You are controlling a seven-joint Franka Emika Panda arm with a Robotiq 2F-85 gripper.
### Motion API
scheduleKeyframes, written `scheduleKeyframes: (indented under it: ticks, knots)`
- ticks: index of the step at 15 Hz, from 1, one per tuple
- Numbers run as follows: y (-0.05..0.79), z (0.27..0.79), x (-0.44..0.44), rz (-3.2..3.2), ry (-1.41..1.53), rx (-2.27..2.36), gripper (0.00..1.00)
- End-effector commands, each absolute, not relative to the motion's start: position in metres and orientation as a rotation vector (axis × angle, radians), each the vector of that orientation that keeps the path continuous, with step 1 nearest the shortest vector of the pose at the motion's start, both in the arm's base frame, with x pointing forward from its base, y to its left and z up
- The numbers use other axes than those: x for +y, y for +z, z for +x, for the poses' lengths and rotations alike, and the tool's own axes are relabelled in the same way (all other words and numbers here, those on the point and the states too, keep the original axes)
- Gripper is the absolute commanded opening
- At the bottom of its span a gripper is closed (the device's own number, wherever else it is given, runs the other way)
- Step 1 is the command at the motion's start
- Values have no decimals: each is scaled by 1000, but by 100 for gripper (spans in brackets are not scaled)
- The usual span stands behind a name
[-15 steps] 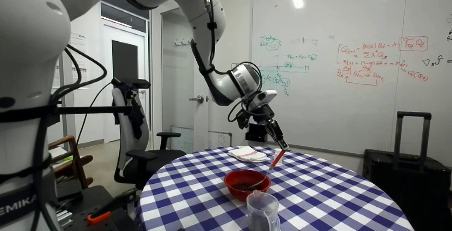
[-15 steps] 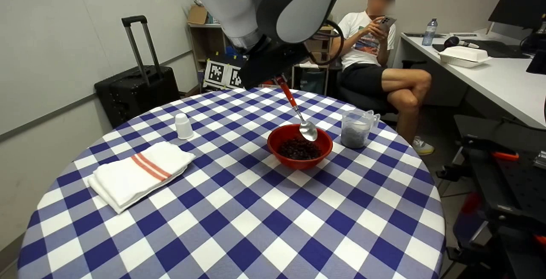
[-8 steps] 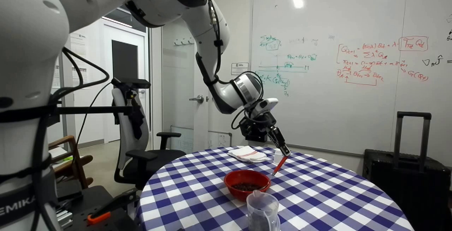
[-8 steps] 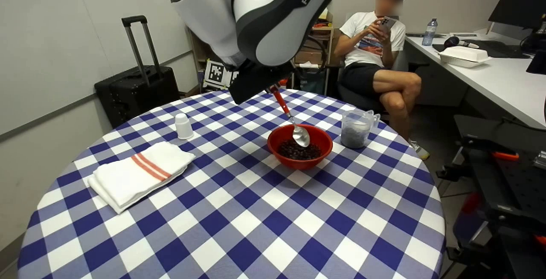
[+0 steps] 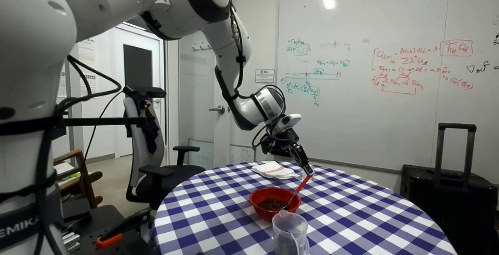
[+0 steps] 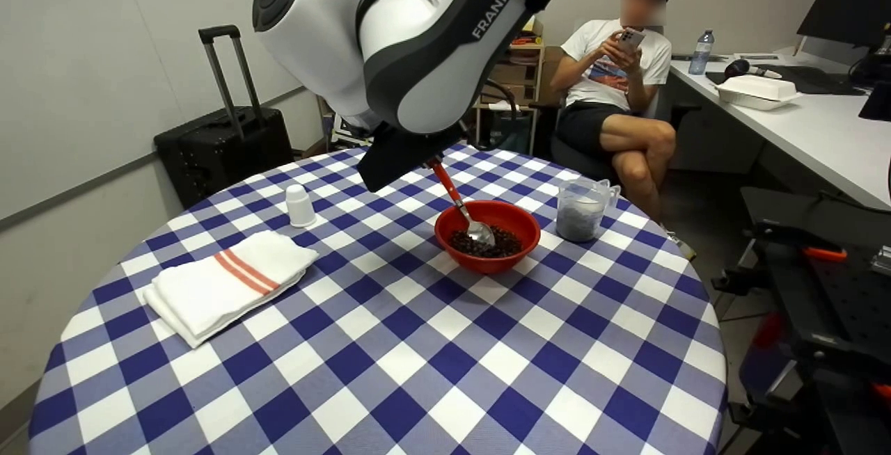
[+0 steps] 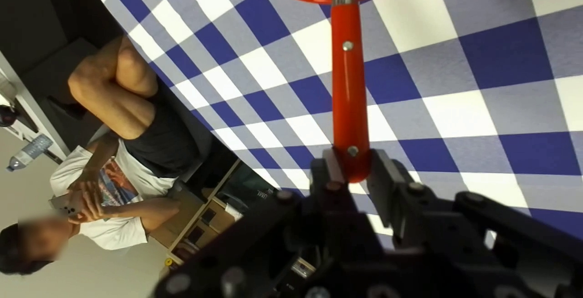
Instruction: Use the spoon to scoop up contents from the bowl and put them inside the jug
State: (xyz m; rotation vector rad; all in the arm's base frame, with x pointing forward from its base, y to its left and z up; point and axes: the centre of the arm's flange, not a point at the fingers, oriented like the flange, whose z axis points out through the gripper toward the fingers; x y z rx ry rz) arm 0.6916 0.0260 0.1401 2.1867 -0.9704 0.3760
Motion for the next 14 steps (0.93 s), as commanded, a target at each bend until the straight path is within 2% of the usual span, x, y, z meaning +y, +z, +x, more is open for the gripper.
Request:
scheduleKeyframes:
  ticks: [1,14]
  knots:
    - [135,702,23,2201,349,-965,5]
    - [118,681,-22,2256,223,-1224,5]
